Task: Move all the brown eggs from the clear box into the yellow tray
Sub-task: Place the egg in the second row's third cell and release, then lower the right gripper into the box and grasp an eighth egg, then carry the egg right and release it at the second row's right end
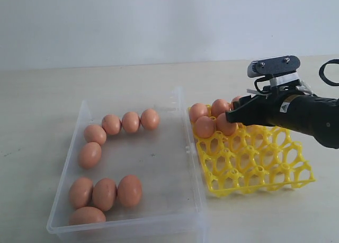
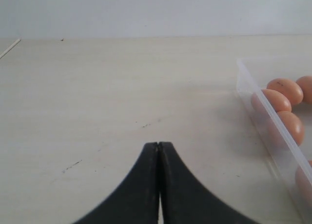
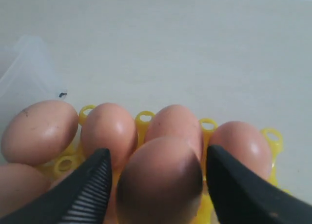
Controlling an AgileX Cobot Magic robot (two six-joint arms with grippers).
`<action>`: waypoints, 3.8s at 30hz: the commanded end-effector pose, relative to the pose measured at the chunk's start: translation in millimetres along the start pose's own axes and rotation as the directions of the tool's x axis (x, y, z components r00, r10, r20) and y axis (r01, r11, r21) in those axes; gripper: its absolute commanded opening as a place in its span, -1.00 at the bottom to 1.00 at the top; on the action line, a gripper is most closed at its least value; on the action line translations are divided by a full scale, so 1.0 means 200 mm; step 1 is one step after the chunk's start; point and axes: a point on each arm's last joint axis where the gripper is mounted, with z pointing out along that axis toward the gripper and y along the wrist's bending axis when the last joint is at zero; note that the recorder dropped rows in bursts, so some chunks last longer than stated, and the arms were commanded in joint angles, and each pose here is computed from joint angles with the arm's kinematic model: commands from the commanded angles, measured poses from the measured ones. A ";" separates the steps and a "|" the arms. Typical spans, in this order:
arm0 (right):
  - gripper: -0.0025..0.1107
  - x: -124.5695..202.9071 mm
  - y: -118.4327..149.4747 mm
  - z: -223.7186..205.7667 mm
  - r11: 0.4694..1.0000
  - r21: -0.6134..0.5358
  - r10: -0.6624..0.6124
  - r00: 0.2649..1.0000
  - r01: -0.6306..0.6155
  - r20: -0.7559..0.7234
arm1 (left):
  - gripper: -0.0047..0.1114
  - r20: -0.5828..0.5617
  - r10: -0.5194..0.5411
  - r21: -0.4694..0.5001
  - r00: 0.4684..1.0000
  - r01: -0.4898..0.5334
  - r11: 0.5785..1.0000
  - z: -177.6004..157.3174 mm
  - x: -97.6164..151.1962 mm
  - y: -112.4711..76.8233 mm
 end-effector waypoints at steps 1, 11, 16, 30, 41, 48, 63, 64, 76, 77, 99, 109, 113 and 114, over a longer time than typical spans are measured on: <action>0.23 -0.03 -0.01 0.00 1.000 -0.001 -0.007 0.999 0.007 0.045 | -0.92 0.022 -0.003 0.010 1.000 0.002 1.000 0.00 -0.01 0.00; -0.47 -0.27 0.13 -0.18 0.998 -0.056 0.005 0.997 -0.009 -0.081 | -0.92 0.022 -0.003 0.010 1.000 0.002 1.000 0.00 -0.01 0.00; -0.55 -0.43 0.37 -0.25 0.990 -0.137 -0.069 0.975 0.040 -0.213 | -0.92 0.022 -0.003 0.010 1.000 0.002 1.000 0.00 -0.01 0.00; 0.02 -0.26 1.05 -0.03 0.875 -0.462 -0.177 0.790 -0.147 -0.587 | -0.92 0.022 -0.003 0.010 1.000 0.002 1.000 0.00 -0.01 0.00; 0.02 -0.10 1.08 0.12 0.912 -0.400 -0.223 0.705 -0.093 -0.673 | -0.92 0.022 -0.003 0.010 1.000 0.002 1.000 0.00 -0.01 0.00; 0.02 -0.06 1.07 0.11 0.912 -0.397 -0.241 0.649 -0.103 -0.722 | -0.92 0.022 -0.003 0.010 1.000 0.002 1.000 0.00 -0.01 0.00; -0.96 -0.18 1.04 0.05 0.900 -0.436 -0.299 0.745 0.012 -0.596 | -0.92 0.022 -0.003 0.010 1.000 0.002 1.000 0.00 -0.01 0.00; -0.96 -0.23 1.01 0.04 0.903 -0.428 -0.293 0.794 0.046 -0.532 | -0.92 0.022 -0.003 0.010 1.000 0.002 1.000 0.00 -0.01 0.00; -0.96 -0.33 0.25 -0.20 0.984 -0.143 -0.096 0.993 0.105 0.067 | -0.92 0.022 -0.003 0.010 1.000 0.002 1.000 0.00 -0.01 0.00; -0.96 -0.30 0.20 -0.20 0.989 -0.122 -0.079 0.995 0.087 0.068 | -0.92 0.022 -0.003 0.010 1.000 0.002 1.000 0.00 -0.01 0.00; -0.96 0.00 -0.18 -0.03 0.997 0.042 0.070 0.996 -0.068 -0.052 | -0.92 0.022 -0.003 0.010 1.000 0.002 1.000 0.00 -0.01 0.00; -0.32 0.02 -0.18 -0.01 0.999 0.034 0.001 0.999 0.001 -0.054 | -0.92 0.022 -0.003 0.010 1.000 0.002 1.000 0.00 -0.01 0.00; 0.12 0.02 -0.18 0.00 0.999 0.034 0.008 0.999 -0.007 -0.040 | -0.92 0.022 -0.003 0.010 1.000 0.002 1.000 0.00 -0.01 0.00; 0.19 0.02 -0.18 0.00 0.999 0.034 0.008 0.999 -0.007 -0.035 | -0.92 0.022 -0.003 0.010 1.000 0.002 1.000 0.00 -0.01 0.00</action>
